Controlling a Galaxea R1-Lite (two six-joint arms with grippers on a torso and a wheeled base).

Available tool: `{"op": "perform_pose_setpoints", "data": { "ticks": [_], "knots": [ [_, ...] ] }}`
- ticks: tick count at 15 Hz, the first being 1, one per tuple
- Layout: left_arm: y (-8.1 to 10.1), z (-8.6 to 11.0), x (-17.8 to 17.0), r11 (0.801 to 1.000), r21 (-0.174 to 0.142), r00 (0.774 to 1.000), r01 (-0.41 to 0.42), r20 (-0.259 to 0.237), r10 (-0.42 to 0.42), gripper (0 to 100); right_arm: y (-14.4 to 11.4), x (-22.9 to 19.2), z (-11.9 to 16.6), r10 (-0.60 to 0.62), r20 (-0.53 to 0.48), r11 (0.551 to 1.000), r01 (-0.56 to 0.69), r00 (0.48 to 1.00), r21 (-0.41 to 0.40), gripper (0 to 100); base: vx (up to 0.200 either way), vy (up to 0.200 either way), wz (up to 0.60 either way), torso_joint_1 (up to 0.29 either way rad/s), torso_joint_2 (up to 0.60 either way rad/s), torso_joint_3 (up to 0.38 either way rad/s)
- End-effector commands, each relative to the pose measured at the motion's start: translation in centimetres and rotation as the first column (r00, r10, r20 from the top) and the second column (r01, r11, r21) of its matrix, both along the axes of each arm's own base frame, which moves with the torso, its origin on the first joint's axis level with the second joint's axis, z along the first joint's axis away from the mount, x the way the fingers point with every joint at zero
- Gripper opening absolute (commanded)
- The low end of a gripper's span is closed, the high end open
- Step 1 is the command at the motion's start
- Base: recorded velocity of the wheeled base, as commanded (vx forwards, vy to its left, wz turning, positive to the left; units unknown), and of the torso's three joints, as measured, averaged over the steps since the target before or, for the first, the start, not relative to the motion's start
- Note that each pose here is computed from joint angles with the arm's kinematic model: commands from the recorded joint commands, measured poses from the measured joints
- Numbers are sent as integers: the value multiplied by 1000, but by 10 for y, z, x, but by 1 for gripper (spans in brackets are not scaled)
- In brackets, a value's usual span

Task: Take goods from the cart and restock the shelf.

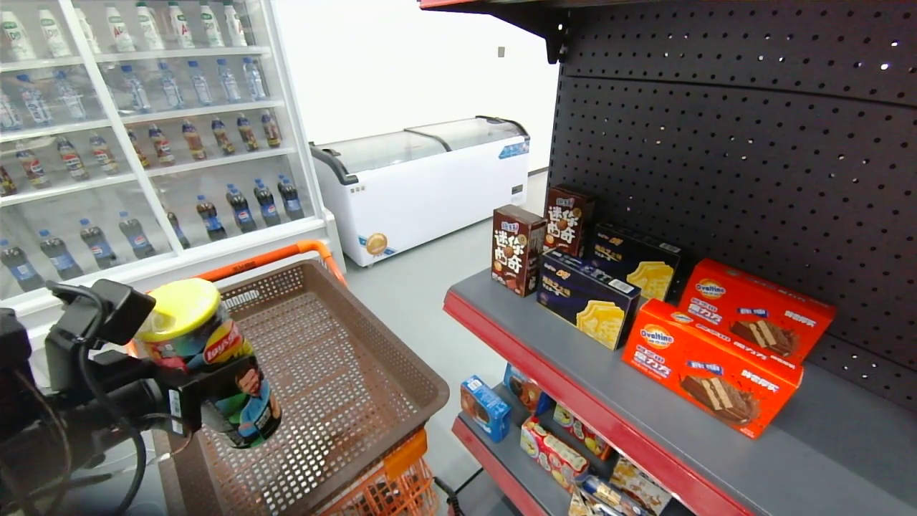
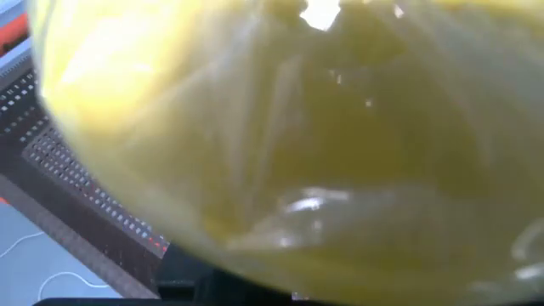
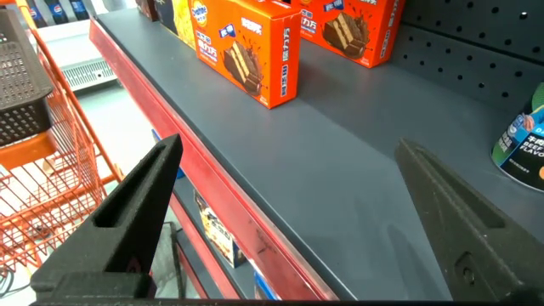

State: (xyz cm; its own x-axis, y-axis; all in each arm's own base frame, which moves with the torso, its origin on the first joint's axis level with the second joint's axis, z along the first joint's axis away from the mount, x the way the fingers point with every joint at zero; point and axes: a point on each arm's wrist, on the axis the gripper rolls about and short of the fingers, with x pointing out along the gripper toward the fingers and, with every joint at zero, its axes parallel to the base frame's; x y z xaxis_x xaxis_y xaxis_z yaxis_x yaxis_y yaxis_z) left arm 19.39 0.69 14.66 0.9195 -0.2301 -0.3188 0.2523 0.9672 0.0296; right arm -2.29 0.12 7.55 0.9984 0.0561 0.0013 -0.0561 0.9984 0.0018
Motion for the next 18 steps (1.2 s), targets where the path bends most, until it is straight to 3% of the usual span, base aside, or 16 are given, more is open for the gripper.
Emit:
{"op": "perform_pose_setpoints", "data": {
  "ticks": [1, 4, 5, 9, 14, 16, 18],
  "knots": [
    [-4, 17, -39, 1000, -3, 998, 3, 60, -2, 0, 0, 0, 0, 1, -1, 1000, -1, 1000, 0, 100, 0, 0, 0, 0, 0, 0],
    [-6, 25, -64, 1000, -6, 998, 6, 56, -6, 0, 0, 0, 0, 1, -1, 1000, -1, 1000, 0, 100, 0, 0, 0, 0, 0, 0],
    [-7, 27, -71, 1000, -4, 997, 5, 76, -5, 0, 0, 0, 0, 1, -1, 1000, -1, 1000, 0, 100, 0, 0, 0, 0, 0, 0],
    [-9, 33, -103, 998, -63, 997, -8, 82, 14, 0, 0, 0, 0, -1, -1, 1000, 1, 1000, 0, 100, 0, 0, 0, 0, 0, 0],
    [-10, 29, -140, 996, -90, 995, -23, 97, 32, 0, 0, 0, 0, 1, -1, 1000, -1, 1000, 0, 100, 0, 0, 0, 0, 0, 0],
    [-11, 30, -152, 992, -125, 990, -27, 136, 44, 0, 0, 0, 0, 1, -1, 1000, -1, 1000, 0, 100, 0, 0, 0, 0, 0, 0],
    [-11, 23, -162, 992, -126, 985, -22, 167, 43, 0, 0, 0, 0, -1, -1, 1000, 1, 1000, 0, 100, 0, 0, 0, 0, 0, 0]
  ]
}}
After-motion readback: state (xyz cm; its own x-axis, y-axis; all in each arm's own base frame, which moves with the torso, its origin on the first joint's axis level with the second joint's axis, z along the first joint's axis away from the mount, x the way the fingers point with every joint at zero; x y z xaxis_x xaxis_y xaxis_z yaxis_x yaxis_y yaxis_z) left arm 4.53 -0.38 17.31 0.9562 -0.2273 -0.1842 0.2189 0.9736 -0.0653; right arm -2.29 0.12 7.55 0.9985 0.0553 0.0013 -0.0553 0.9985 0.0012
